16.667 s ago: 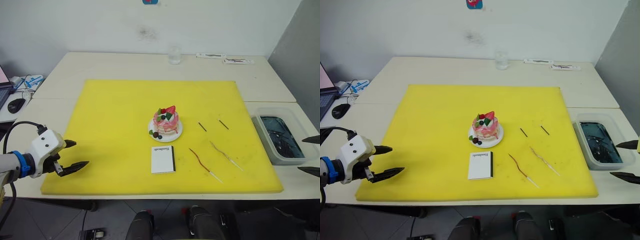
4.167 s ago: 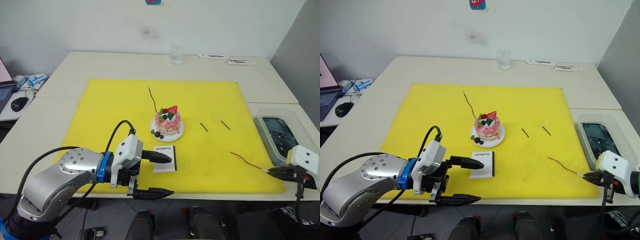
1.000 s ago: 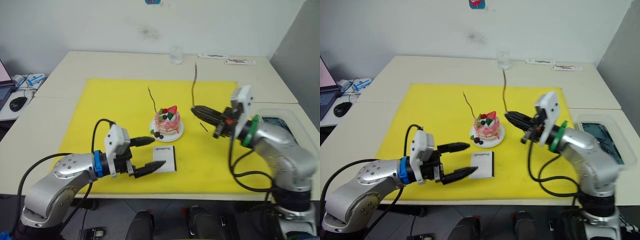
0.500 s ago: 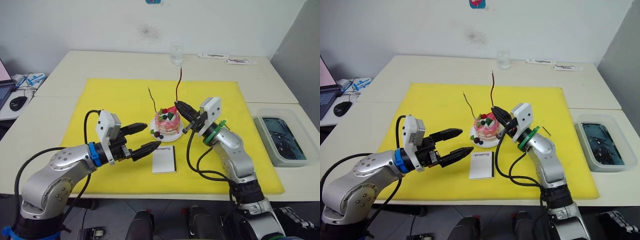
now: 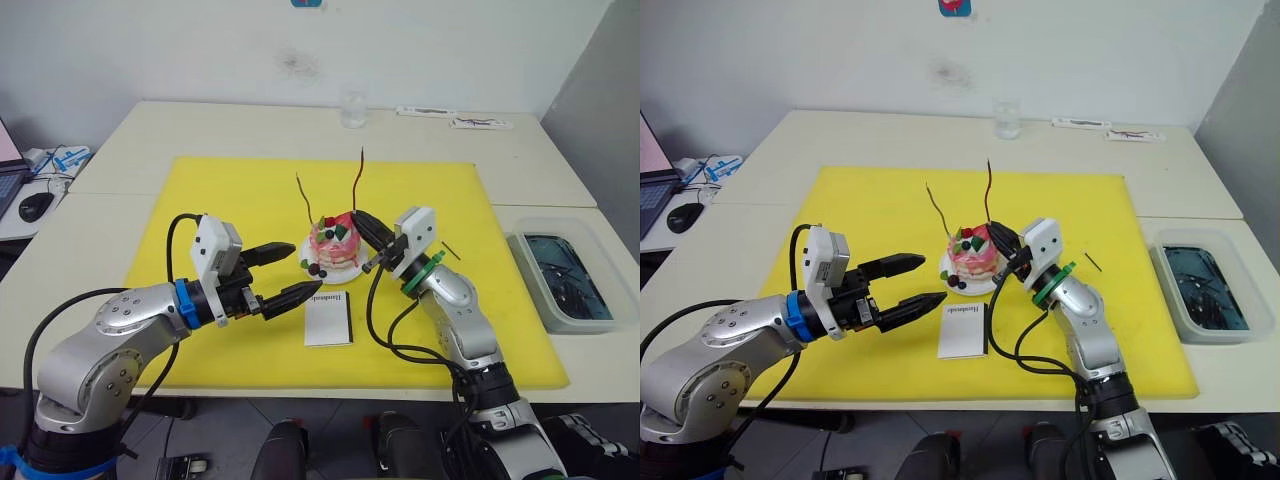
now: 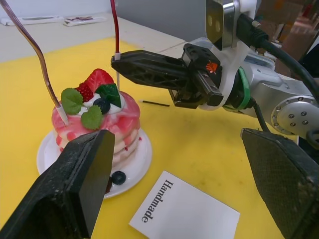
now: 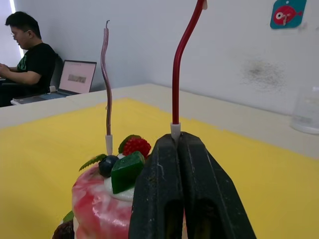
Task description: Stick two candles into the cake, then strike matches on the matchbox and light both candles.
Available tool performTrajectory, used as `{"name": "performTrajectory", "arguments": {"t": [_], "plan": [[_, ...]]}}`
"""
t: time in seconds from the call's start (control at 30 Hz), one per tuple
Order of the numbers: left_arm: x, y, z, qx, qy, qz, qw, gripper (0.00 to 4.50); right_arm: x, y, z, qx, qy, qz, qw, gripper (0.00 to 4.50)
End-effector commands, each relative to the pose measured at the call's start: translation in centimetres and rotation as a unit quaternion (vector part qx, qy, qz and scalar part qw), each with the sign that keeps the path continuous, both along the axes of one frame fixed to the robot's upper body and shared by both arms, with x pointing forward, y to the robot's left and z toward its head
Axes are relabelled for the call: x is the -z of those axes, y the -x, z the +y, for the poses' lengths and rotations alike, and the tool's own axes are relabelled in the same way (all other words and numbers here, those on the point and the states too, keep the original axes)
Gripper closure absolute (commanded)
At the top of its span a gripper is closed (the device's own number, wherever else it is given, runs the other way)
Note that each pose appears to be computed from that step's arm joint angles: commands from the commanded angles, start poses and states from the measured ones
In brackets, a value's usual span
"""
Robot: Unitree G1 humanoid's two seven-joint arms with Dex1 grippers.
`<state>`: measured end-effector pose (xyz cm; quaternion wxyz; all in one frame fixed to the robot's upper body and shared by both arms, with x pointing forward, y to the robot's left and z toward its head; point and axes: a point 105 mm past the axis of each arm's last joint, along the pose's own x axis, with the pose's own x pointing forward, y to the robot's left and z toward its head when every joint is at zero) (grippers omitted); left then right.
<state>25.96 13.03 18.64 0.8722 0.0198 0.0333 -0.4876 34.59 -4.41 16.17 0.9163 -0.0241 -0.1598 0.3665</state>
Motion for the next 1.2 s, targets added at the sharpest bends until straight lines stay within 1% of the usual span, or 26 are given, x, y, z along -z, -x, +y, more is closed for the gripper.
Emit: {"name": "performTrajectory", "arguments": {"t": [0.03,0.27,0.5,0.6,1.0,1.2], "plan": [[-0.8,0.1,0.0,0.005,-0.004,-0.02,1.0,0.0,-1.3,0.7,0.3,-0.008,-0.009,-0.029,1.0,4.48],[-0.6,0.1,0.1,0.008,-0.006,-0.02,1.0,0.0,-0.4,0.7,0.4,-0.008,-0.006,-0.015,1.0,4.48],[-0.5,0.1,0.1,0.008,-0.008,-0.02,1.0,0.0,-1.1,1.2,0.3,-0.01,-0.011,-0.027,1.0,4.48],[-0.5,0.1,0.1,0.008,-0.008,-0.021,1.0,0.0,-1.0,1.3,0.0,-0.008,-0.008,-0.025,1.0,4.48],[-0.4,0.0,-0.2,0.013,-0.008,-0.02,1.0,0.0,0.8,0.9,0.4,-0.001,0.012,-0.004,1.0,4.48],[-0.3,0.1,-0.4,0.016,-0.01,-0.021,1.0,0.0,2.6,0.4,0.5,0.013,0.009,0.036,0.999,4.48]]}}
